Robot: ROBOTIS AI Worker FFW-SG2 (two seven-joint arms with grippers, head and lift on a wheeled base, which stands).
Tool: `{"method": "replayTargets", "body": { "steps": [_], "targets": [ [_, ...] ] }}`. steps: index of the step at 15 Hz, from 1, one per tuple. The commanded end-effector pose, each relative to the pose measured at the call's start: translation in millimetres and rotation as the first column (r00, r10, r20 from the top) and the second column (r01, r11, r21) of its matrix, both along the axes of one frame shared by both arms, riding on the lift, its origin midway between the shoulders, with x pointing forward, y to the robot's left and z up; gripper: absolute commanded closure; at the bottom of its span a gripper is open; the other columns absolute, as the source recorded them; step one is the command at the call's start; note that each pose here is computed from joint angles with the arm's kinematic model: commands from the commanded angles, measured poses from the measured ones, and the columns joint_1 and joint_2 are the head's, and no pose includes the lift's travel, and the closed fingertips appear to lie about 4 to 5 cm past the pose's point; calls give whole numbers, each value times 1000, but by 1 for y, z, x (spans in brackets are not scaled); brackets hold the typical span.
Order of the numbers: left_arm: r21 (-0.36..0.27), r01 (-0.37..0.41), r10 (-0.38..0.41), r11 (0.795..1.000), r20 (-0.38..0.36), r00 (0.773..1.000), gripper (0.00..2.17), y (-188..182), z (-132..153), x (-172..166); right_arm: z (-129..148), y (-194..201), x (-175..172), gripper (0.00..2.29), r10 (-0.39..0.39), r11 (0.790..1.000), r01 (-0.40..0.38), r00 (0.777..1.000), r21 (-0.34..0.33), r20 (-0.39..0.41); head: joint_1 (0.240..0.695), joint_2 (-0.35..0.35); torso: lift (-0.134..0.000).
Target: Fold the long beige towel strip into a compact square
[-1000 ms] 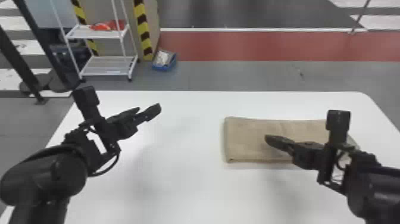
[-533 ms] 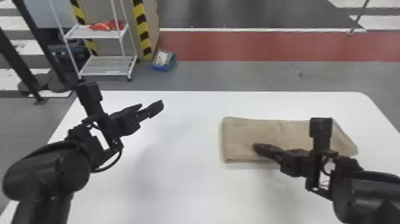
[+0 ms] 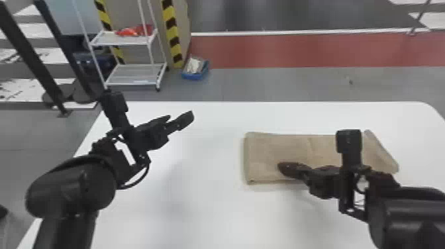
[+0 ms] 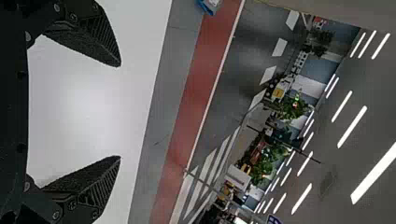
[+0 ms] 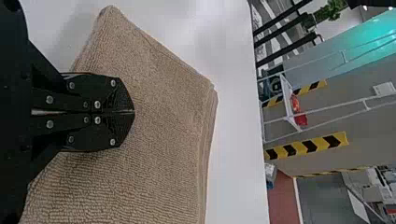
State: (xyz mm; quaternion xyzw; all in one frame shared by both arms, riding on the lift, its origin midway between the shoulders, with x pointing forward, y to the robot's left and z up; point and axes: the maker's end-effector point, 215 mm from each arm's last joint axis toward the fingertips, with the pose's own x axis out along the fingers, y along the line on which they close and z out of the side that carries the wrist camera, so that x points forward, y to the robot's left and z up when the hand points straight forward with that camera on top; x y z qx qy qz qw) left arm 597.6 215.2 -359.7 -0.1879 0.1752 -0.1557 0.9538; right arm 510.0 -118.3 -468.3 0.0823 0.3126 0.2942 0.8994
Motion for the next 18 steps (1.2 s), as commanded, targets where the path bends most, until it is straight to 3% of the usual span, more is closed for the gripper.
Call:
{"method": "replayTargets", "body": {
  "steps": [1, 5, 8, 11, 13, 18],
  "targets": [
    [0, 0, 0, 1000, -1, 1000, 201, 0, -1, 0, -4, 12, -1, 2010, 24, 1000, -24, 1000, -16, 2, 695, 93, -124],
    [-2, 0, 0, 1000, -4, 1000, 201, -1, -2, -1, -2, 37, -6, 2010, 76, 997, -76, 997, -28, 13, 695, 114, -124],
    [-1, -3, 3, 1000, -8, 1000, 201, 3, -5, -3, 23, 37, -4, 2010, 72, 997, -73, 995, 15, 62, 695, 130, -124],
    [1, -5, 5, 1000, -11, 1000, 201, 3, -7, -4, 51, -9, 7, 2010, -31, 993, 21, 996, 117, 88, 695, 132, -124],
    [0, -3, 3, 1000, -11, 1000, 201, 2, -7, -5, 56, -52, 13, 2010, -116, 984, 103, 989, 142, 90, 695, 100, -124],
    [1, 8, -8, 1000, -22, 1000, 201, -5, -14, -10, 65, -194, 4, 2010, -354, 918, 328, 931, 222, 92, 695, -16, -124]
  ]
}}
